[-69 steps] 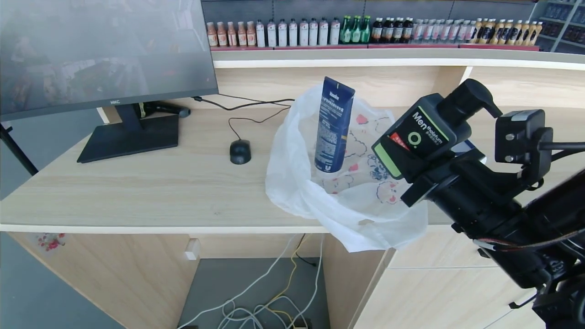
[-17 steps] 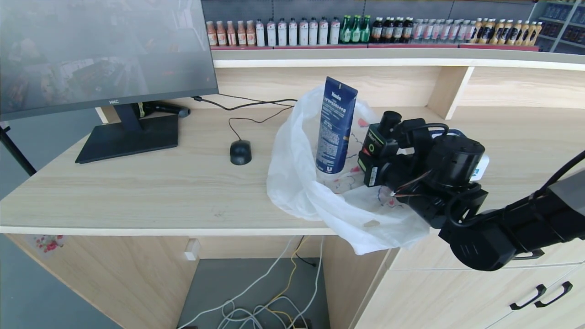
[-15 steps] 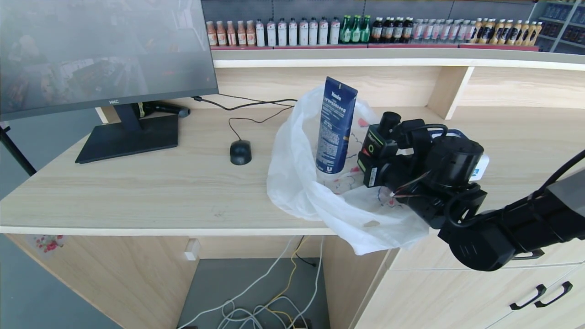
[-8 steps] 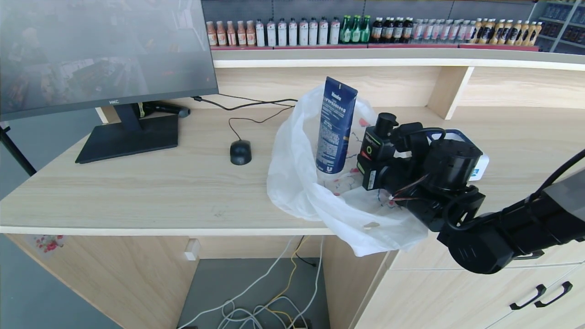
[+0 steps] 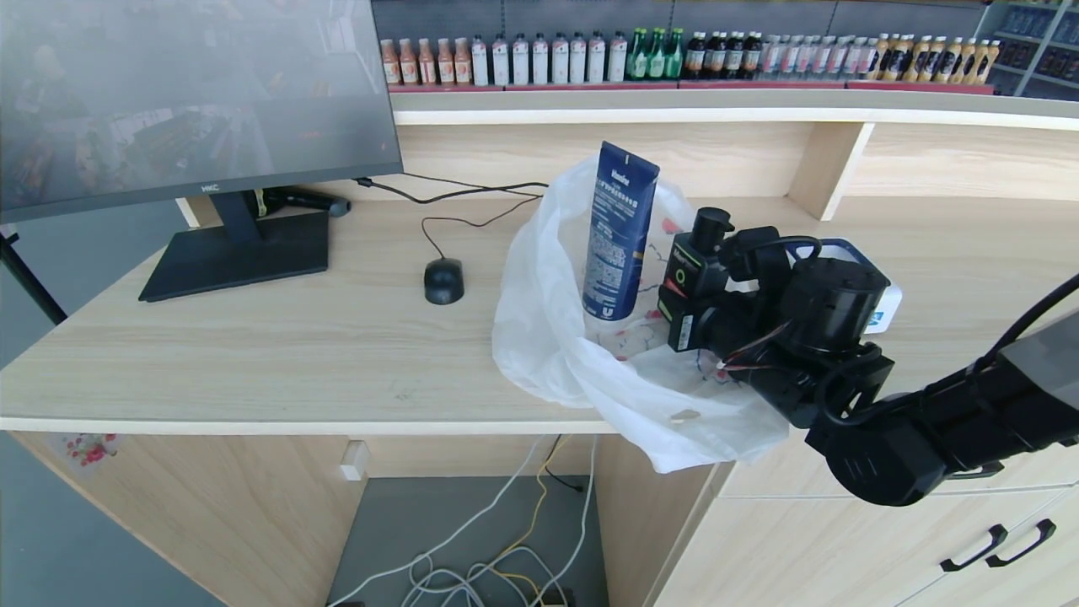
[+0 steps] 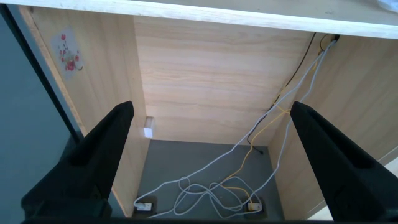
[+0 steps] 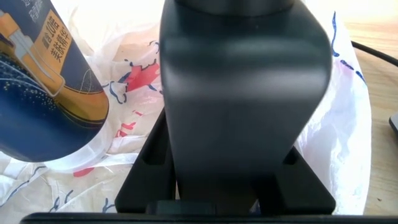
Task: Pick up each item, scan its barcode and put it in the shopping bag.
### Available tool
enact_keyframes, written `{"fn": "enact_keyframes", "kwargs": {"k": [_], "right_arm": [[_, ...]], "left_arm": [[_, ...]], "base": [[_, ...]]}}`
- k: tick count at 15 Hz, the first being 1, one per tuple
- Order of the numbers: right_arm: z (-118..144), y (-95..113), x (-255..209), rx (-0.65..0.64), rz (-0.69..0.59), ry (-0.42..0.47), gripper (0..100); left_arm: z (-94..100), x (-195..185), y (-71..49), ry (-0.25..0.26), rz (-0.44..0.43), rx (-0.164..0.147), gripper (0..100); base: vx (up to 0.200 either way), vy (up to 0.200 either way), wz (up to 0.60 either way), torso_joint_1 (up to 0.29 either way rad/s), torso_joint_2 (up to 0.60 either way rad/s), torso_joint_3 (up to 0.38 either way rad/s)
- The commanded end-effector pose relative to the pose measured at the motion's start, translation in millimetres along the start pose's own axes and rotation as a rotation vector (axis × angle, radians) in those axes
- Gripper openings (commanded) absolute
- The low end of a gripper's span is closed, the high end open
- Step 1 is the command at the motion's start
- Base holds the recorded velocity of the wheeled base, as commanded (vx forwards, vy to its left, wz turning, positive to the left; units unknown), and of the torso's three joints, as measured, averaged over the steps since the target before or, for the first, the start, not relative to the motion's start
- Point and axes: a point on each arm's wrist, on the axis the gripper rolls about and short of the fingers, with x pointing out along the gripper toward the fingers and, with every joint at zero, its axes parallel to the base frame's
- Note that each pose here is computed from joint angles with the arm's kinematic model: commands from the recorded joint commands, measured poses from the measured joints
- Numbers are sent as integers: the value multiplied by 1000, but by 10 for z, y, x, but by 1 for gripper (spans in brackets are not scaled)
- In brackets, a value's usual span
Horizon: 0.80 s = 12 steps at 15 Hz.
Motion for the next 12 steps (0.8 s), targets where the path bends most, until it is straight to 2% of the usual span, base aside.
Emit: {"fn": "enact_keyframes", "kwargs": {"k": [1,4,5,12], "right_arm": [[16,6,7,1,1,-8,0],[29,4,-2,1,2,-11,0],[39,1,-12,3,2,-12,100],[296,-23,-123,24,2,-107,100]], "left_arm": [[0,0,0,0,-1,0,100],[0,0,0,0,-1,0,100],[0,0,0,0,1,0,100],[0,0,0,0,1,0,100]], "base": [[0,0,0,0,0,0],[0,0,0,0,0,0],[0,0,0,0,0,0],[0,0,0,0,0,0]]}}
